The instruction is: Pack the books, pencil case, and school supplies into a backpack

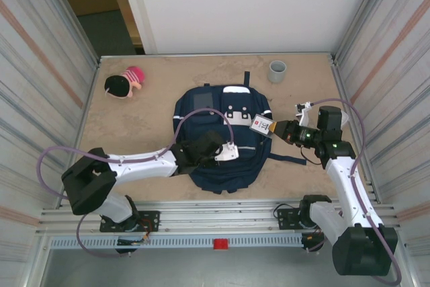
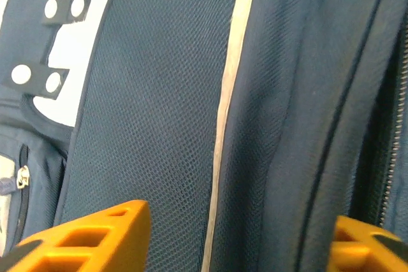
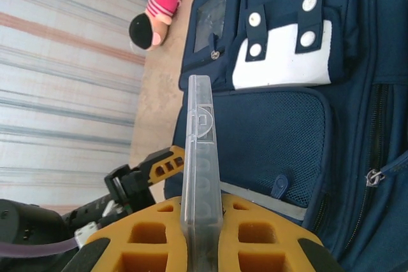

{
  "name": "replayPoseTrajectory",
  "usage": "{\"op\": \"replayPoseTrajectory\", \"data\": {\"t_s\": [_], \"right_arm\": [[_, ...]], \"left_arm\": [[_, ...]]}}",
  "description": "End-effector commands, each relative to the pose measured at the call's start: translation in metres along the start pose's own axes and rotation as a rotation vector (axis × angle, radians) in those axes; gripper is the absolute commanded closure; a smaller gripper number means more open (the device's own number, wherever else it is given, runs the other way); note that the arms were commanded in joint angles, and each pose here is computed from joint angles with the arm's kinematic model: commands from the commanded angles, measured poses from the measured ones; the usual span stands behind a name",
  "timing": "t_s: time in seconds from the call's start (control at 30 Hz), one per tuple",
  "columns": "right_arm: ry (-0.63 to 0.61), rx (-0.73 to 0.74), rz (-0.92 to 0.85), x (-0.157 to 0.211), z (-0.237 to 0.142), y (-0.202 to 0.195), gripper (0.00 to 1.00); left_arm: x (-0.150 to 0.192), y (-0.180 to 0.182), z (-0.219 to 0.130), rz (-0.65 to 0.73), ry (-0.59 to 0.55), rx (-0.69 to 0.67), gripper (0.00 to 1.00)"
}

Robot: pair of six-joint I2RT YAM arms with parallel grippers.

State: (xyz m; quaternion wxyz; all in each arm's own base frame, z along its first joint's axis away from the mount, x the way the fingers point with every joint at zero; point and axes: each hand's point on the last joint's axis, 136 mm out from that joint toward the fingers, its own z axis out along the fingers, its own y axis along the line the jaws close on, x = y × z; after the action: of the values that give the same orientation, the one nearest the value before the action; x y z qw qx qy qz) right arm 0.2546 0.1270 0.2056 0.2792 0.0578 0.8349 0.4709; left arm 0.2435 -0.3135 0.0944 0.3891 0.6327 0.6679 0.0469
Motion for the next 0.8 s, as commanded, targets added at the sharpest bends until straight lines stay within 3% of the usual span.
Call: {"op": "replayPoseTrajectory", "data": {"t_s": [0.0, 0.07, 0.23, 0.5, 0.63, 0.77], "right_arm": [[0.003, -0.044, -0.017, 0.003, -0.003, 0.007, 1.00], [0.005, -0.049, -0.013, 0.003, -0.002, 0.007, 1.00], [0.010, -0.034, -0.004, 0.000, 0.001, 0.001, 1.00], [0.035, -0.062, 0.017, -0.015, 0.013, 0.002, 1.00], [0.043, -0.070, 0.021, -0.016, 0.010, 0.007, 1.00], [0.054, -0.058, 0.043, -0.003, 0.003, 0.009, 1.00]], "left_arm": [[0.009, 0.008, 0.005, -0.033, 0.040, -0.076, 0.62], [0.007, 0.014, -0.001, -0.067, 0.035, -0.101, 0.78], [-0.002, 0.022, -0.035, -0.181, 0.016, -0.152, 1.00], [0.006, 0.040, -0.088, -0.594, -0.037, -0.185, 1.00], [-0.004, 0.065, -0.102, -0.650, -0.119, -0.274, 1.00], [-0.011, 0.094, -0.103, -0.696, -0.119, -0.308, 1.00]]}}
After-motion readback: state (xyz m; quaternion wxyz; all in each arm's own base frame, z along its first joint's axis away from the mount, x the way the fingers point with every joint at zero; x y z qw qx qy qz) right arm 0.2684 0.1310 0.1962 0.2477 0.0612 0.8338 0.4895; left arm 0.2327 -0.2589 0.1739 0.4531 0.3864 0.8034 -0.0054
